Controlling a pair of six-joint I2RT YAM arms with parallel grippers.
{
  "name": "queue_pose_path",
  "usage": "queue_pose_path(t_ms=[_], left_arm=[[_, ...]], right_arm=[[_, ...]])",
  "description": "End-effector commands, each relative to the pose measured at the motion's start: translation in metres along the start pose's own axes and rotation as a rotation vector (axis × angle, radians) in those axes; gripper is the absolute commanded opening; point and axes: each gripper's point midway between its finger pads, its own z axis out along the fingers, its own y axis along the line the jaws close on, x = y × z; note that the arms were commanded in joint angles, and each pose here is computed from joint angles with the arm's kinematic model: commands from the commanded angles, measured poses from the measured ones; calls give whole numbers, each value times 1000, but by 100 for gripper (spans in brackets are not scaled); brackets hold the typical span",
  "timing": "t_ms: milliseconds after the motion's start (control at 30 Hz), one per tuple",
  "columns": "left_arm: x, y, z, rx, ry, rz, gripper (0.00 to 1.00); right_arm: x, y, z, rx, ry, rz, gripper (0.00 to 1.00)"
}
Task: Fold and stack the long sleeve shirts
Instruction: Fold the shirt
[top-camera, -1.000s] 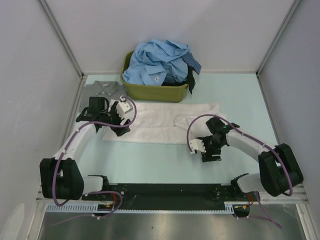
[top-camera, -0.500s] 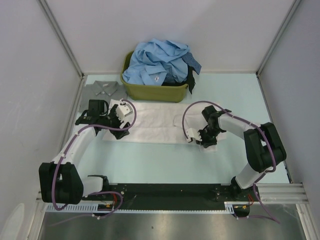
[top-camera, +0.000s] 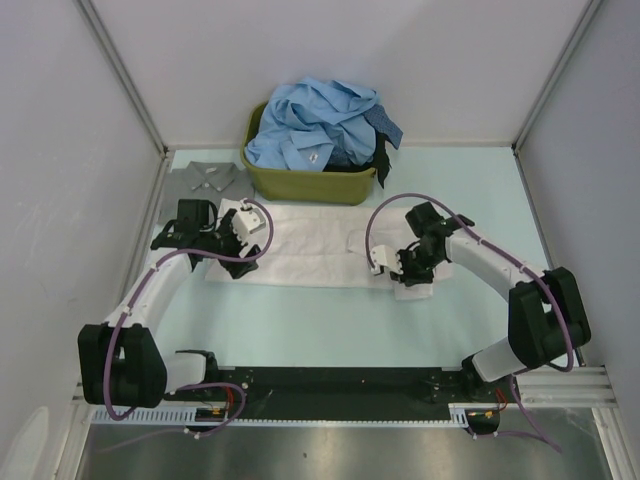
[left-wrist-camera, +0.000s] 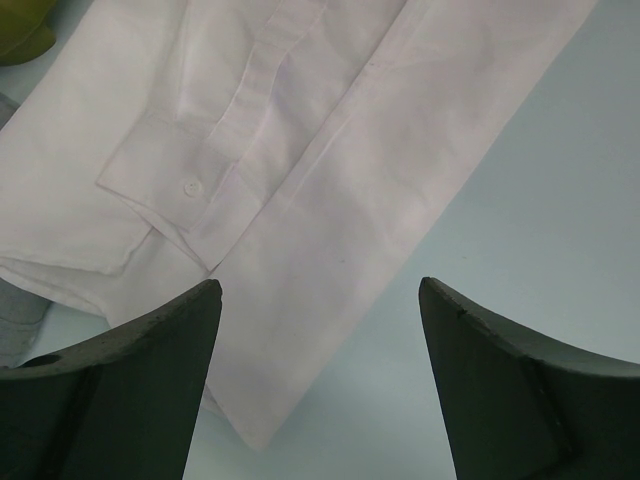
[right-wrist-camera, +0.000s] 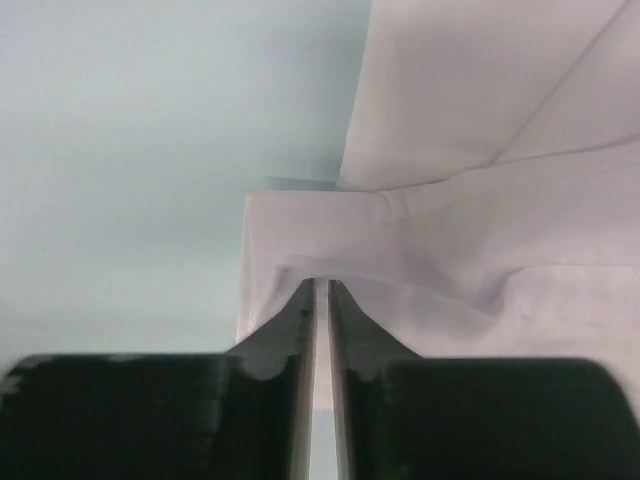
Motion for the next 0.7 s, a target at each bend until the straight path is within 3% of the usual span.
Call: queue_pose_path(t_ms=[0,200,400,467,533,567,600,667], left_arm=[[-11,3,0,7,-35,38,85],[-15,5,-3,-5,-41,43,85],[-14,4,-7,-16,-32,50,86],[-13,3,-9,-17,-29,51,85],[-15,3,-11,-21,-32,54,85],[-16,3,-11,-23,-32,56,86],[-17,4,-12,-27,-33,60,85],[-18,5,-13,-30,-36,64,85]], right_arm=[[3,1,2,30,50,-20,30],[21,6,25,5,101,-82,54],[39,10,51,-20,152,-96,58],[42,11,58,-41,162,-90,53],[42,14,61,-70,168,-83,33],[42,16,62,-80,163,-79,15],[42,19,64,-99,165,-75,6],[38,15,62,-91,153,-67,0]])
